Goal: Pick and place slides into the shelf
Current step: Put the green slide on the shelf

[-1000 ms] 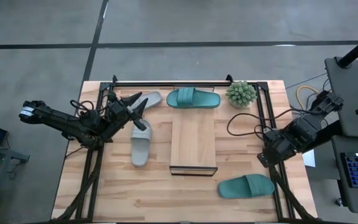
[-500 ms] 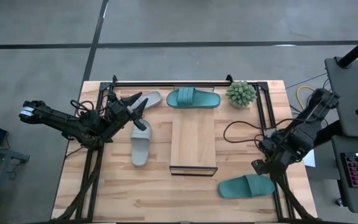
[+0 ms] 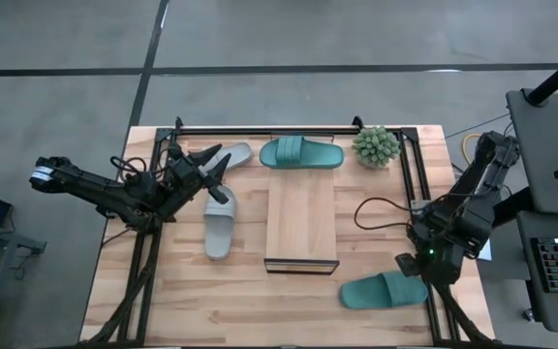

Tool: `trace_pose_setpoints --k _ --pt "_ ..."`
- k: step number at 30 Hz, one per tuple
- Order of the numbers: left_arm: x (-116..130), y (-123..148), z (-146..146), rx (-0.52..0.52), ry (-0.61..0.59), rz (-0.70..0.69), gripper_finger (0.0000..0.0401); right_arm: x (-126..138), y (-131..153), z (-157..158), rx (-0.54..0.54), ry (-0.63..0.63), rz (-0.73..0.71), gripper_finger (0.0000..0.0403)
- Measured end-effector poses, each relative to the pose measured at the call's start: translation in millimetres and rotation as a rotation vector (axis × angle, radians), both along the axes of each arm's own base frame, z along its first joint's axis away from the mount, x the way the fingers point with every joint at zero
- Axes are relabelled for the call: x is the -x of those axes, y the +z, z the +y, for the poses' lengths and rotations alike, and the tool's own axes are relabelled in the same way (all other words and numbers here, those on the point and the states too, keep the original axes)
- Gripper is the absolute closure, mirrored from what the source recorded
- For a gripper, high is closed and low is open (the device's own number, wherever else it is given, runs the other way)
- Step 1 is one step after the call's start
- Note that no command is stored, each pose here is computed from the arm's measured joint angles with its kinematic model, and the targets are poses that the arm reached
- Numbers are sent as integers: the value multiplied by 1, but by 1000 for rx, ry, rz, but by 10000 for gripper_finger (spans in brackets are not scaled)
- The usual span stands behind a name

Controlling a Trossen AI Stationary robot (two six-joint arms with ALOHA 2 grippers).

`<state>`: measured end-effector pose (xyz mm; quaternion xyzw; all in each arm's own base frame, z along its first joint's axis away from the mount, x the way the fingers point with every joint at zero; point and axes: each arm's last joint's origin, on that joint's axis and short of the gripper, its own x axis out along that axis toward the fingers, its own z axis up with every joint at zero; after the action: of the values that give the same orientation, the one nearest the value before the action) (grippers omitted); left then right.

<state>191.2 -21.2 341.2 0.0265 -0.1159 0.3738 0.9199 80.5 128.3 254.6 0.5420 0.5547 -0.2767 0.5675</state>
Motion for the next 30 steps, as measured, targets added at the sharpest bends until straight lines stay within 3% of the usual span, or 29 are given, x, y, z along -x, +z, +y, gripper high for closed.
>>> trace_pose_setpoints --k 18,30 --pt "0 -1 0 0 0 3 260 13 -12 17 95 141 -10 195" --pt "0 -2 0 16 -6 -11 260 7 -32 35 238 115 -21 195"
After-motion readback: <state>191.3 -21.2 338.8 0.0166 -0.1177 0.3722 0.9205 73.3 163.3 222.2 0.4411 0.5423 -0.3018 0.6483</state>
